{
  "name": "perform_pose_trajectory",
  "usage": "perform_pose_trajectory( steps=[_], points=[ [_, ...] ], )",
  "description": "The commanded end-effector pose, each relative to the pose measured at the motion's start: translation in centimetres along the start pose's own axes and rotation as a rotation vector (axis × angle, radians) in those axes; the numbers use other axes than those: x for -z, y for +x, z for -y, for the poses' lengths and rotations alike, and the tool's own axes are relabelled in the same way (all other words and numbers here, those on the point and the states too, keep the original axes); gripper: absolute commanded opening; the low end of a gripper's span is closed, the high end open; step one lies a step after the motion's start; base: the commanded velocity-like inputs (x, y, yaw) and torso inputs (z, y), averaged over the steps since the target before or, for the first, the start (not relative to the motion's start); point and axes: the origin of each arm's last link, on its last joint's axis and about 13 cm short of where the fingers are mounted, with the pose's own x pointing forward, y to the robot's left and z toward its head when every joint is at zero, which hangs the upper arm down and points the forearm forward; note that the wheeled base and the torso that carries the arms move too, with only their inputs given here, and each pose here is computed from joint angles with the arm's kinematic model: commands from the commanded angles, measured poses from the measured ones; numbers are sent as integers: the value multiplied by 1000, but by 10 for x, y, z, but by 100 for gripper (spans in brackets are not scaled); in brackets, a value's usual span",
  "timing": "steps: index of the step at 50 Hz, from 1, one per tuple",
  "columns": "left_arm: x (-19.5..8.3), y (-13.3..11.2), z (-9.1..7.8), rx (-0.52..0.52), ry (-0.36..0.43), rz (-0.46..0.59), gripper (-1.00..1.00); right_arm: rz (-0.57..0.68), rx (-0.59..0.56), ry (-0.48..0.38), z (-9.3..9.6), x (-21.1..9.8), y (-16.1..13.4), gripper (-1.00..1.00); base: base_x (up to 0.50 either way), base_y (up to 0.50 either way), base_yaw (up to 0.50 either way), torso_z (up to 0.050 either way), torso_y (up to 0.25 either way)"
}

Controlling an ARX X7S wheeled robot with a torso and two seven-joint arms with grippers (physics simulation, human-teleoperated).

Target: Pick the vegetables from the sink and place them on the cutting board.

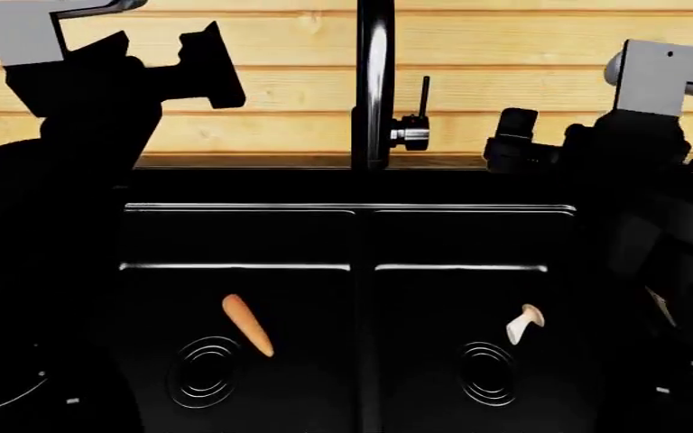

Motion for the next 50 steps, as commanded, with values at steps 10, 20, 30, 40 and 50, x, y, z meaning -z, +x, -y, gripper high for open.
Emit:
perform_pose_trajectory(
  steps=[10, 20, 30, 40, 50],
  points=[
    [-5, -33, 9, 46, -66, -63, 100, -301, 7, 77, -9, 27, -36, 100, 0, 0, 0, 0, 0],
    [-2, -33, 8, 39, -70, -64, 100, -361, 25, 61, -10, 41, -32, 100, 0, 0, 0, 0, 0],
    [3, -32, 7, 37, -78, -71, 100, -432, 64, 103, -4, 69, -7, 100, 0, 0, 0, 0, 0],
    [4, -32, 7, 39, -84, -74, 100, -468, 88, 127, -3, 86, 10, 100, 0, 0, 0, 0, 0],
    [7, -31, 5, 32, -86, -80, 100, -487, 129, 160, 1, 98, 22, 100, 0, 0, 0, 0, 0]
  ],
)
